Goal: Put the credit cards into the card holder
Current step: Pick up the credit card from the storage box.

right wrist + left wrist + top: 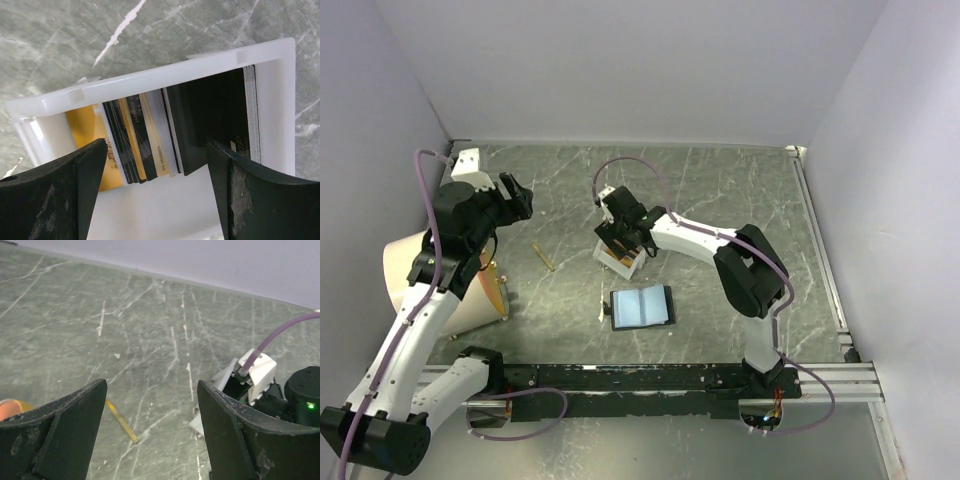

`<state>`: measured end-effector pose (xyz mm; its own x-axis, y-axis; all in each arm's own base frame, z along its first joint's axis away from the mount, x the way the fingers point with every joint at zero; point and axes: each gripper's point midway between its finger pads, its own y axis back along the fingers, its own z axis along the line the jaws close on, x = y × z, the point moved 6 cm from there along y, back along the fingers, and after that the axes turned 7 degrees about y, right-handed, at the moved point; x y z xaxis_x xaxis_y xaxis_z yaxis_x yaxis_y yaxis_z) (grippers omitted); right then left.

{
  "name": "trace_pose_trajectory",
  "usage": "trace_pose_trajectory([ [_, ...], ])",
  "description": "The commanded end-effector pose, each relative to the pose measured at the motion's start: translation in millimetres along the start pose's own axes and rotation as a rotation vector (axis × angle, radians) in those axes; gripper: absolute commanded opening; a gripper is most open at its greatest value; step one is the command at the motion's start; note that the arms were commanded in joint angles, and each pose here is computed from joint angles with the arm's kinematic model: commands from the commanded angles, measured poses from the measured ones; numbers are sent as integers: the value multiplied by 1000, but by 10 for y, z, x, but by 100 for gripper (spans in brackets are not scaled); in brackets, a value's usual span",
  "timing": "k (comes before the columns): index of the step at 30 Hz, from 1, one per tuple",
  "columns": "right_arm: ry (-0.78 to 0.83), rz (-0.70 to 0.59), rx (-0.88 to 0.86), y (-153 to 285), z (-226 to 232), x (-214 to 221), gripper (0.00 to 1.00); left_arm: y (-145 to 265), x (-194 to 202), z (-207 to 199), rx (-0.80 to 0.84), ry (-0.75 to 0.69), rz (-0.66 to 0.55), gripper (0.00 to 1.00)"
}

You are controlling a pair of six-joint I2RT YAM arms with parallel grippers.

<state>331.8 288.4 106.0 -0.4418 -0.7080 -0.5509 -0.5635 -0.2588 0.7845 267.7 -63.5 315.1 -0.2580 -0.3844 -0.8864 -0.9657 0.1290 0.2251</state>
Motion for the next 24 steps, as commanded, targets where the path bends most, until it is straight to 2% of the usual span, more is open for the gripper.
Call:
trace_pose_trajectory([
  [1,80,39,47,-53,-47,17,81,57,-109,158,-106,-42,-97,84],
  [8,129,87,48,-193,21,115,82,123,-118,165,-98,-40,-121,85],
  [15,154,76,40,-230,67,122,85,132,-120,184,-116,-39,-123,85],
  [24,108,71,326,-122,-216,89,77,147,-119,194,-118,-40,-129,85],
])
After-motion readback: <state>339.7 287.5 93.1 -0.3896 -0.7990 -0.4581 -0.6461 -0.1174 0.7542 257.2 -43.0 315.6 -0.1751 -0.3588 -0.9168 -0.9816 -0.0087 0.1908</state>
